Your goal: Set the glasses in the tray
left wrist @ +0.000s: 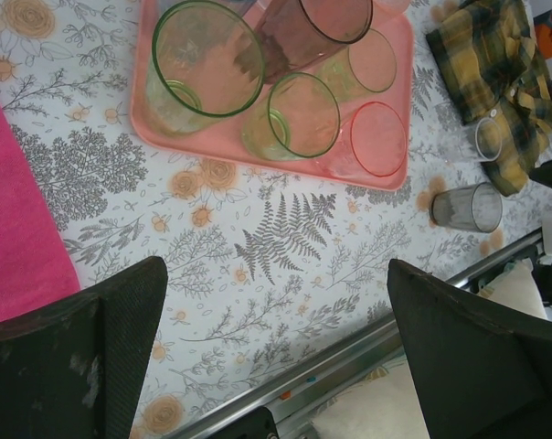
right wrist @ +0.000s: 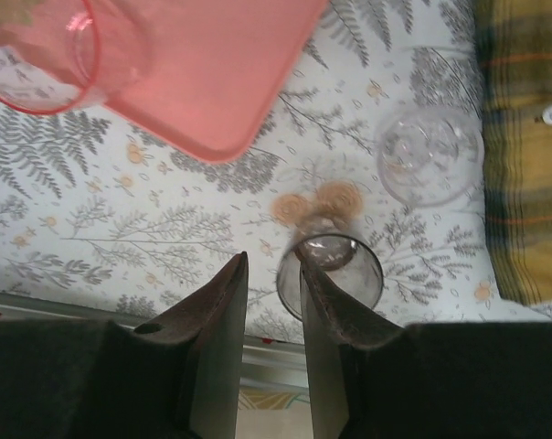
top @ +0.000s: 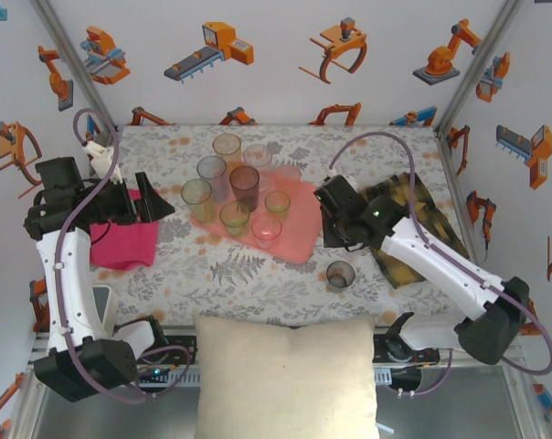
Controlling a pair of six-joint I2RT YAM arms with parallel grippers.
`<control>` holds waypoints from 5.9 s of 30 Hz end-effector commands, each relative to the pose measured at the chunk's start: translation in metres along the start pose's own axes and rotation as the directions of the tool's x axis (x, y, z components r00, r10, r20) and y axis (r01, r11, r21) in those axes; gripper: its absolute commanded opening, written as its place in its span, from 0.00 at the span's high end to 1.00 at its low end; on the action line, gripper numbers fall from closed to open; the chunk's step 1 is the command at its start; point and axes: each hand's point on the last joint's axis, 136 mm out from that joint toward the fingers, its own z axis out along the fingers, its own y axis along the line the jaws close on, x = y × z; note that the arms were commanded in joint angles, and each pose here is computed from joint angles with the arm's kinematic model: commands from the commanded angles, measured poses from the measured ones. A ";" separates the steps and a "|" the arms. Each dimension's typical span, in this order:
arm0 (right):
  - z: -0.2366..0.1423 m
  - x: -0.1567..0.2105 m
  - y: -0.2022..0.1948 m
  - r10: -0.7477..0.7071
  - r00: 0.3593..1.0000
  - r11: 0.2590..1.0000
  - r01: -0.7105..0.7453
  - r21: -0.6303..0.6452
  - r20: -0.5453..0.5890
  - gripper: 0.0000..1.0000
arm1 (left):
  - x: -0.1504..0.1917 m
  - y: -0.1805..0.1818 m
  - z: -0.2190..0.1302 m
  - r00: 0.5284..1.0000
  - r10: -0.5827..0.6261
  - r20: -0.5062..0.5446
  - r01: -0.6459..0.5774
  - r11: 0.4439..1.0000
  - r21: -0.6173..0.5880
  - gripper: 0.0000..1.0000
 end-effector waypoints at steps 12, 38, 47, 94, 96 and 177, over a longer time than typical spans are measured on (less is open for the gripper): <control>-0.010 0.062 -0.073 0.226 0.973 0.965 -0.217 0.144 -0.049 0.66 | -0.003 -0.007 0.009 1.000 -0.001 -0.029 0.003 0.998 0.066 0.00; 0.021 0.088 -0.067 0.276 0.951 0.959 -0.263 0.105 -0.141 0.64 | -0.001 -0.006 0.012 0.999 -0.006 -0.040 0.009 0.998 0.062 0.03; 0.033 0.094 -0.068 0.287 0.942 0.955 -0.268 0.127 -0.173 0.64 | -0.001 -0.007 0.011 0.999 -0.003 -0.032 0.005 0.998 0.062 0.03; 0.070 0.106 -0.074 0.308 0.925 0.946 -0.273 0.174 -0.223 0.77 | 0.002 -0.006 0.013 0.999 -0.008 -0.031 0.010 0.998 0.060 0.03; 0.070 0.106 -0.074 0.305 0.925 0.947 -0.269 0.176 -0.227 0.79 | 0.002 -0.006 0.013 0.999 -0.009 -0.031 0.011 0.998 0.061 0.03; 0.086 -0.018 0.009 0.076 0.984 0.996 -0.083 -0.037 -0.164 0.95 | 0.001 -0.008 0.003 1.000 0.012 -0.004 -0.012 0.999 0.036 0.03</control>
